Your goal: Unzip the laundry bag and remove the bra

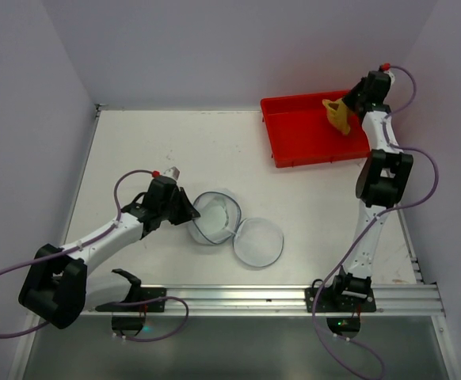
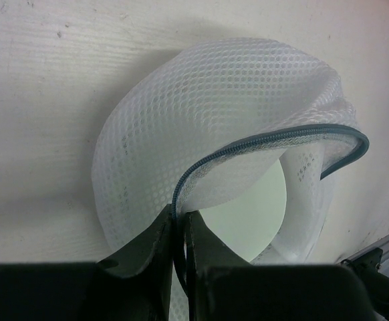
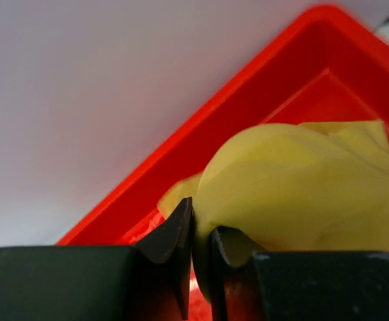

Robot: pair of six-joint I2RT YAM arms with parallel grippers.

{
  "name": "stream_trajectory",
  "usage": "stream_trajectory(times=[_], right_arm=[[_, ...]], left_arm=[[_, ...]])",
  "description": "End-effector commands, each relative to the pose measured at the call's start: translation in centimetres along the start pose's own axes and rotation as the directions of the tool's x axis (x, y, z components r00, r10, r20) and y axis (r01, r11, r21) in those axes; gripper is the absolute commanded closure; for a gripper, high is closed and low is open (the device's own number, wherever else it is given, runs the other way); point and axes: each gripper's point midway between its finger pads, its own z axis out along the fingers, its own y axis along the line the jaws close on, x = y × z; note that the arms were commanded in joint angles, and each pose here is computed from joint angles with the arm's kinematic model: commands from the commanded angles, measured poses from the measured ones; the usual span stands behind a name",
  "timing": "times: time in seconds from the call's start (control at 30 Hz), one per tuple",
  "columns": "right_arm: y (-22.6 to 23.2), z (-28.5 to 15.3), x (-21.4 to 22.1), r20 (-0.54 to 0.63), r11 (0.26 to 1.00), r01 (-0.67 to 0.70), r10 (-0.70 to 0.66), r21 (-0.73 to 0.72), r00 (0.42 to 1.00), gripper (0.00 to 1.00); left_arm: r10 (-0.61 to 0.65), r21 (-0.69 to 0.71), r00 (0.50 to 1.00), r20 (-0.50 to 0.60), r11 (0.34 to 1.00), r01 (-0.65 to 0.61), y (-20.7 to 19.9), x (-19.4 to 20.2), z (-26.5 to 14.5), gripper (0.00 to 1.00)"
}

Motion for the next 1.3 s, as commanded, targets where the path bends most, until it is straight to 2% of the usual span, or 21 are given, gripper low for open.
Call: stream_trajectory(times=[0.0,0.23,0.33,0.4,0.43,0.47,0.5,0.53,0.6,0.63,0.7,0.73,0.77,0.8,0.83,0.93,1.03,1.13,1.17,1.23,1.27], right_arm=[[-0.4,0.0,2.9,-0.125,0.996,-0.091,0.093,0.021,0.988,0.80],[-1.0,-3.9,5.6,-0.206,0.987,-0.152,0.161,0.059,0.965,0.42],[-0.6,-6.1,6.0,-0.244,0.990,-0.135,0.141,0.039,0.959,0.34],[1.5,-8.8,4.9,-0.244,0.995,-0.099,0.090,-0.023,0.966,0.29],[1.7,-9.8,6.1,-0.269,0.997,-0.076,0.068,-0.022,0.961,0.25],[3.2,-12.1,4.6,-0.237,0.998,-0.040,0.025,-0.057,0.971,0.24],[3.7,-13.4,4.8,-0.240,0.997,-0.018,0.000,-0.074,0.971,0.22],[4.1,-14.6,6.9,-0.275,0.997,0.008,-0.031,-0.083,0.961,0.21],[6.6,-18.7,6.5,-0.235,0.985,0.083,-0.118,-0.155,0.965,0.20],[7.8,-20.4,9.8,-0.279,0.973,0.124,-0.176,-0.194,0.944,0.19],[10.9,-24.9,11.3,-0.250,0.933,0.196,-0.275,-0.301,0.928,0.19],[12.8,-27.1,15.8,-0.296,0.893,0.219,-0.349,-0.393,0.889,0.20],[13.9,-28.9,17.5,-0.297,0.864,0.235,-0.391,-0.445,0.871,0.20],[15.1,-31.1,18.6,-0.289,0.835,0.237,-0.417,-0.496,0.862,0.20],[16.4,-33.6,22.6,-0.320,0.789,0.237,-0.476,-0.567,0.819,0.21],[19.0,-39.1,28.5,-0.342,0.689,0.191,-0.558,-0.699,0.756,0.24],[21.3,-43.1,33.3,-0.359,0.591,0.111,-0.617,-0.799,0.700,0.27],[22.0,-43.6,36.7,-0.356,0.567,0.139,-0.669,-0.812,0.652,0.30],[21.5,-42.8,38.6,-0.366,0.565,0.159,-0.698,-0.810,0.616,0.30],[21.8,-42.1,40.1,-0.353,0.556,0.190,-0.718,-0.809,0.600,0.31],[21.1,-41.1,41.7,-0.361,0.554,0.213,-0.741,-0.805,0.566,0.31]], left_arm=[[0.018,0.044,0.999,0.031,0.999,-0.019,-1.4,-1.3,-0.4,0.86],[0.026,0.055,0.999,0.047,0.998,-0.029,-1.6,-1.5,-0.9,0.86],[0.030,0.061,0.998,0.056,0.998,-0.034,-1.7,-1.6,-1.2,0.86],[0.029,0.063,0.998,0.059,0.997,-0.033,-1.8,-1.7,-1.3,0.86],[0.029,0.065,0.998,0.061,0.997,-0.033,-1.8,-1.7,-1.3,0.86],[0.029,0.064,0.998,0.062,0.997,-0.033,-1.8,-1.8,-1.3,0.86],[0.029,0.064,0.998,0.062,0.997,-0.033,-1.8,-1.8,-1.3,0.86],[0.031,0.064,0.998,0.062,0.997,-0.035,-1.9,-1.8,-1.4,0.86],[0.030,0.057,0.997,0.068,0.998,-0.034,-1.8,-1.9,-1.3,0.86],[0.032,0.054,0.997,0.071,0.998,-0.035,-1.7,-2.0,-1.4,0.86],[0.030,0.044,0.996,0.081,0.998,-0.033,-1.6,-2.2,-1.4,0.86],[0.030,0.043,0.996,0.082,0.999,-0.033,-1.6,-2.2,-1.4,0.86],[0.030,0.045,0.996,0.082,0.998,-0.033,-1.6,-2.2,-1.4,0.86],[0.029,0.042,0.996,0.083,0.999,-0.032,-1.6,-2.3,-1.4,0.86],[0.026,0.041,0.996,0.082,0.999,-0.030,-1.6,-2.2,-1.4,0.86],[0.022,0.039,0.996,0.086,0.999,-0.026,-1.6,-2.3,-1.4,0.86],[0.023,0.029,0.996,0.089,0.999,-0.025,-1.4,-2.3,-1.4,0.86],[0.022,0.027,0.996,0.087,0.999,-0.025,-1.3,-2.3,-1.3,0.86],[0.022,0.027,0.996,0.089,0.999,-0.025,-1.3,-2.4,-1.3,0.86],[0.018,0.022,0.996,0.089,1.000,-0.020,-1.2,-2.4,-1.3,0.86],[0.019,0.021,0.996,0.086,1.000,-0.021,-1.2,-2.3,-1.2,0.86]])
